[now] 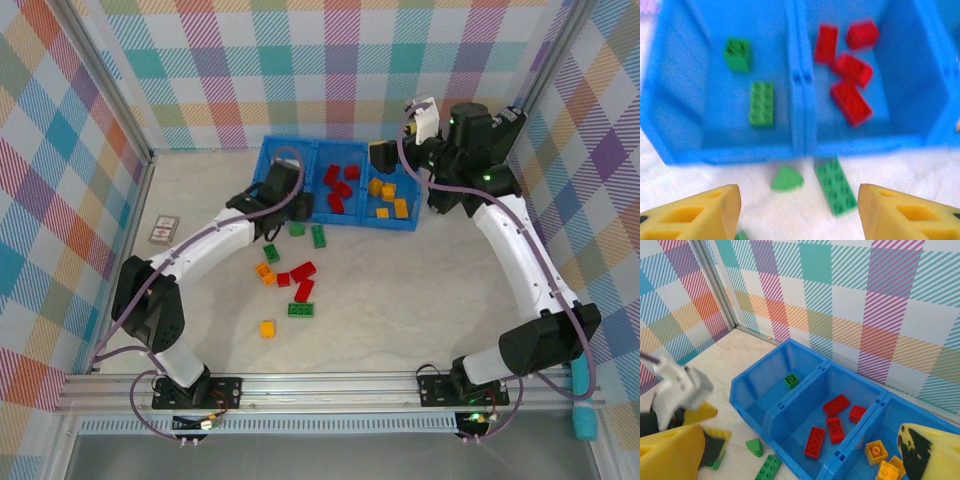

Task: Sort the legos into containers by color
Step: Place the lego in the container, then pick up the lego from the center of the table, then place the lego in the container, then pick up the lego from the center of the table, then place the lego in the container, then pick up the lego from the center of the table.

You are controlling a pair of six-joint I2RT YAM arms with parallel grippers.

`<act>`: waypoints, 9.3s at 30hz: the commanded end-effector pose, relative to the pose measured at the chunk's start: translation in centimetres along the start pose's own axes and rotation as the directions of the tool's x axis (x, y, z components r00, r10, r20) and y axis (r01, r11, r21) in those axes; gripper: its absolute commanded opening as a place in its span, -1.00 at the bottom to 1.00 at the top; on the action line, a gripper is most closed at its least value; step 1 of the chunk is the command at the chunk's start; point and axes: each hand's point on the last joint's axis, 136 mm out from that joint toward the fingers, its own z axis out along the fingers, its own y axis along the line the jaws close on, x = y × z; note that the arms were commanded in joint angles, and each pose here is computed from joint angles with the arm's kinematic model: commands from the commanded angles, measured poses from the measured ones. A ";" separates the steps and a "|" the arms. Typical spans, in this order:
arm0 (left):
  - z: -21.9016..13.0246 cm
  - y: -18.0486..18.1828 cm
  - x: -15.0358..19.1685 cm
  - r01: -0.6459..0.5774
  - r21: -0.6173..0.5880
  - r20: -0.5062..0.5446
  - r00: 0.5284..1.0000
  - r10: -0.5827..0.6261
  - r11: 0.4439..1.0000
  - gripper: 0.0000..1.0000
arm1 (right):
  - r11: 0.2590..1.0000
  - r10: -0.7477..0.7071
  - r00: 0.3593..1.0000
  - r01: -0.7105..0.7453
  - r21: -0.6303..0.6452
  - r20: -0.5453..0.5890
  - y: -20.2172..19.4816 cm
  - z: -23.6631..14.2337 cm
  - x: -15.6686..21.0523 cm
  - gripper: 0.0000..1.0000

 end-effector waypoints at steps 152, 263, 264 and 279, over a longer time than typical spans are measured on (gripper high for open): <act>11.1 -5.7 8.5 0.066 -0.094 -0.270 0.959 -0.090 0.993 0.22 | 0.999 -0.039 0.995 0.040 -0.009 0.087 0.5 -1.1 -1.4 0.98; 11.2 6.4 -2.9 0.144 -0.176 -0.075 0.984 -0.160 0.974 -0.28 | 0.987 0.081 0.980 -0.104 0.123 0.180 -2.1 -1.5 -3.0 0.97; 11.7 6.3 -2.8 0.147 -0.172 -0.081 0.983 -0.163 0.974 -0.28 | 0.986 0.079 0.980 -0.103 0.128 0.180 -2.2 -1.6 -2.9 0.98; 14.5 6.5 -0.6 0.157 -0.179 -0.142 0.973 -0.183 0.971 0.05 | 0.985 0.074 0.981 -0.099 0.138 0.179 -2.3 -1.6 -2.9 0.98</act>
